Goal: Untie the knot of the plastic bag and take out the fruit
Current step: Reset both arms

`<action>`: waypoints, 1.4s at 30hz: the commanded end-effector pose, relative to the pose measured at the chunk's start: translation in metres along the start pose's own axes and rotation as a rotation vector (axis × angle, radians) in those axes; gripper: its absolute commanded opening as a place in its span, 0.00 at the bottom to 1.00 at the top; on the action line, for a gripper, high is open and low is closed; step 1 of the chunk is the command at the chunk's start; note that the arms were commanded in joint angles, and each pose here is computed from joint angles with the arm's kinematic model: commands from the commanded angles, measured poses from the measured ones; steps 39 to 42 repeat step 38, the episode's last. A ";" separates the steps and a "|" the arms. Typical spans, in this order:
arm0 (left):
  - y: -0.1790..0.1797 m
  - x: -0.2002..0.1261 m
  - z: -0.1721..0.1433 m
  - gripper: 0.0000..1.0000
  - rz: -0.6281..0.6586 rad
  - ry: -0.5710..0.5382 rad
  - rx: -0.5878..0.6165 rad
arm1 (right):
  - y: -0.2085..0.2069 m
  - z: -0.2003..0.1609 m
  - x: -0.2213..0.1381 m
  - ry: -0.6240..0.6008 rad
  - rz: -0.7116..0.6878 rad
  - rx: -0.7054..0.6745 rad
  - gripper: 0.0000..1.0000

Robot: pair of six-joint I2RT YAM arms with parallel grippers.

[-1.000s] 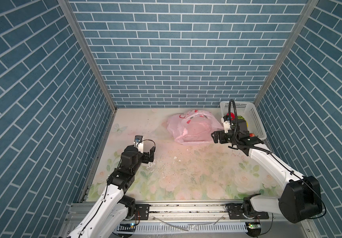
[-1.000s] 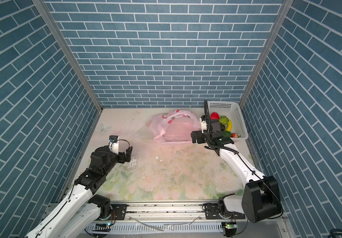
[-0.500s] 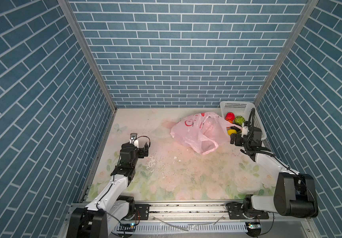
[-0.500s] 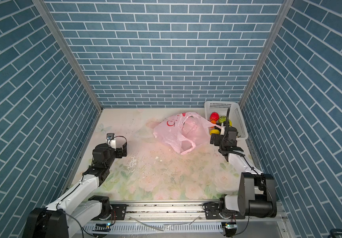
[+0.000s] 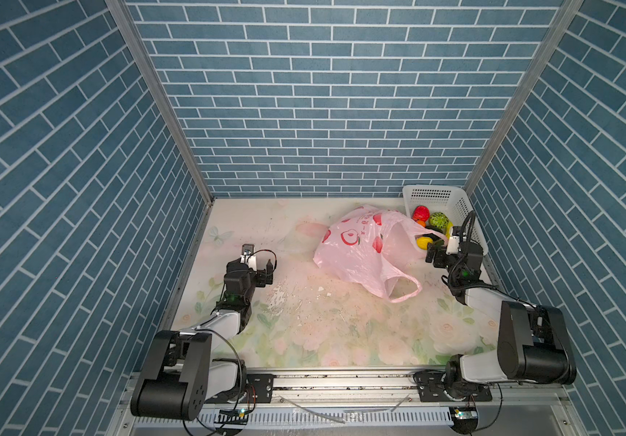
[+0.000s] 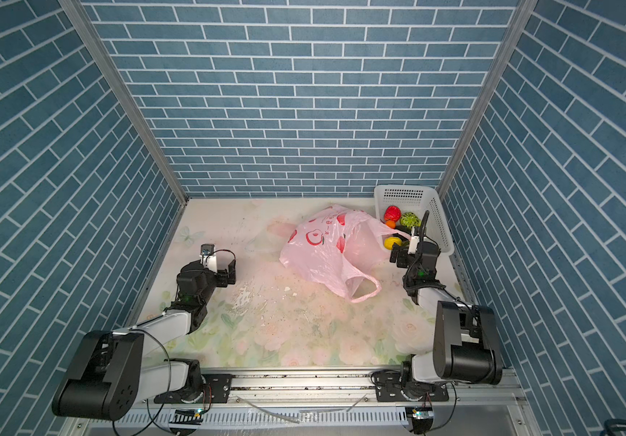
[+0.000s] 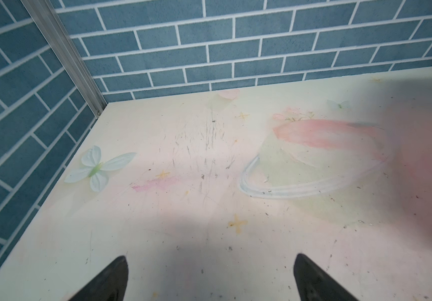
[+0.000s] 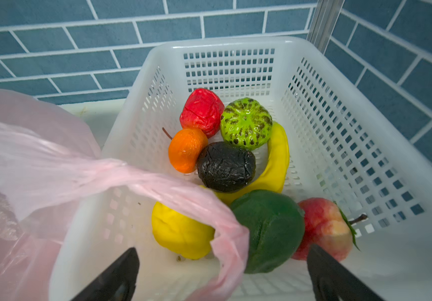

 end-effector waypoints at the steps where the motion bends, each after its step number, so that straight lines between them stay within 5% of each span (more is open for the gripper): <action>1: 0.009 0.000 0.009 0.99 0.012 -0.061 -0.023 | -0.004 -0.027 0.003 0.048 0.006 0.013 0.99; 13: 0.025 0.006 0.001 0.99 0.064 -0.137 -0.051 | -0.005 -0.043 -0.004 -0.035 0.002 0.000 0.99; 26: 0.028 0.019 -0.010 0.98 0.082 -0.118 -0.067 | -0.003 -0.048 -0.005 -0.053 -0.123 -0.012 0.99; 42: 0.029 0.022 -0.014 0.98 0.093 -0.111 -0.073 | 0.000 -0.048 -0.004 -0.051 -0.117 -0.027 0.99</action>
Point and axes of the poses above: each gripper's point midway between its finger pads, its own x axis out along the fingers, its own y axis along the line the jaws close on, z = x × y, the point moved 9 cm from there along -x, back along the fingers, and after that the axes turned 2 degrees about -x, right-handed, at the moved point
